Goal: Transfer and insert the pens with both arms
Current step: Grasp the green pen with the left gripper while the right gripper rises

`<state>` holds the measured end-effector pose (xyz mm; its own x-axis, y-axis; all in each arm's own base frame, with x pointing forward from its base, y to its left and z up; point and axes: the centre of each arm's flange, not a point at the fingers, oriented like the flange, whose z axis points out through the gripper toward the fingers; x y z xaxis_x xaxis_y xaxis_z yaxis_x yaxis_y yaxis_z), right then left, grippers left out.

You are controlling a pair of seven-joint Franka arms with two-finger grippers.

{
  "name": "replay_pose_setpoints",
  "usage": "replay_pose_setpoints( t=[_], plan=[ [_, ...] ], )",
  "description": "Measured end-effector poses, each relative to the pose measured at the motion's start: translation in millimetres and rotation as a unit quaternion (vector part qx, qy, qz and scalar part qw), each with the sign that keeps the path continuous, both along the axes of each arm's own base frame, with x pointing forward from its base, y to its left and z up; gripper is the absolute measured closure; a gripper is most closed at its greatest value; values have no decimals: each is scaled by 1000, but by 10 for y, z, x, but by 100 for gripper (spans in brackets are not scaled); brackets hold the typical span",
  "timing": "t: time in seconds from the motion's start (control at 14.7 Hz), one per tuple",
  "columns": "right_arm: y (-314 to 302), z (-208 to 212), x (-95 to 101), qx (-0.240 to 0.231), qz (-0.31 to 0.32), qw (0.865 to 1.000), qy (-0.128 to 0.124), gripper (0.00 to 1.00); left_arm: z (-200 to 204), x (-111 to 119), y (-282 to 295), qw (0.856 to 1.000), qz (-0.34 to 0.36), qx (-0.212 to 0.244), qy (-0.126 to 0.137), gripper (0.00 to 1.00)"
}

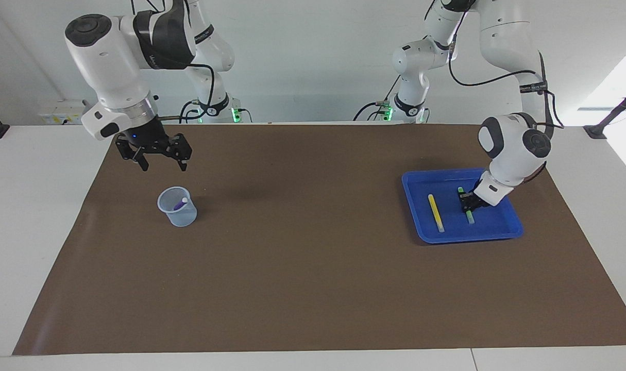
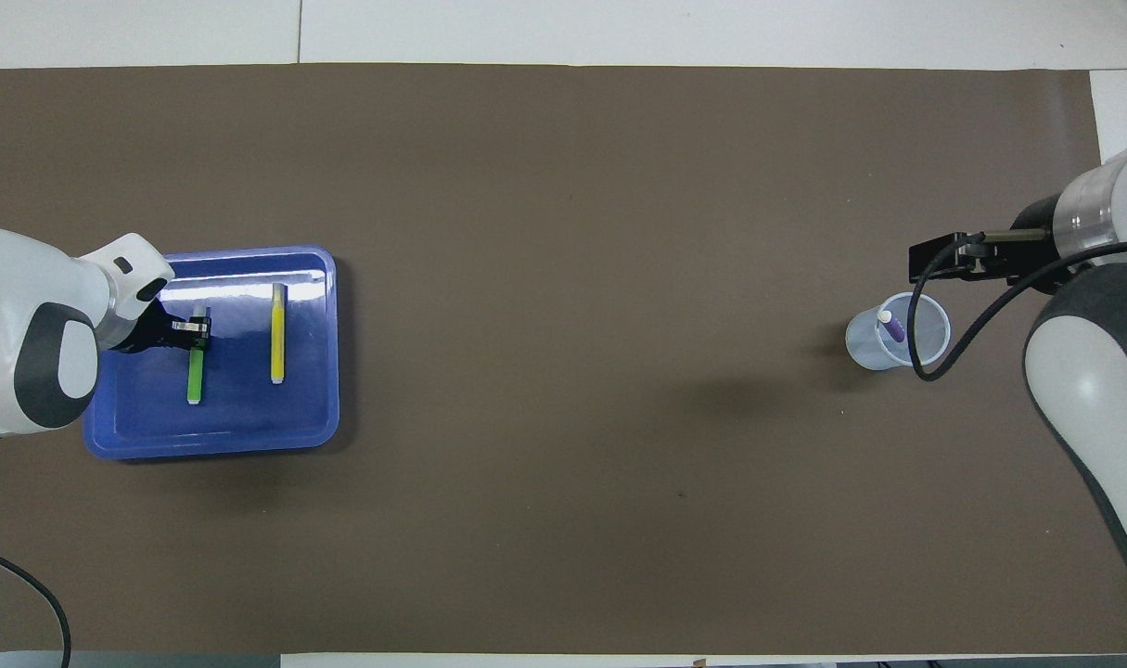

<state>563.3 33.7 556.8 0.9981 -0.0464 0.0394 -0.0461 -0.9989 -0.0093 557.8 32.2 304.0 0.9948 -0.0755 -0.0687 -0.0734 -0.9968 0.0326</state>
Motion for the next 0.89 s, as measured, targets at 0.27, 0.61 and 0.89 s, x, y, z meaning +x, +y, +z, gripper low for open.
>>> replay_pose_setpoints(
  t=[0.27,0.61,0.89],
  plan=[
    [221,152,11,2,5,1000,-1,0,277,105,41,998,46,-6,33,83],
    [300,234,18,4,12,1000,1,0,795,230,-80,978,175,-70,88,83],
    [359,326,2,3,17,1000,3,0,1341,300,-413,922,348,-112,130,83]
  ],
)
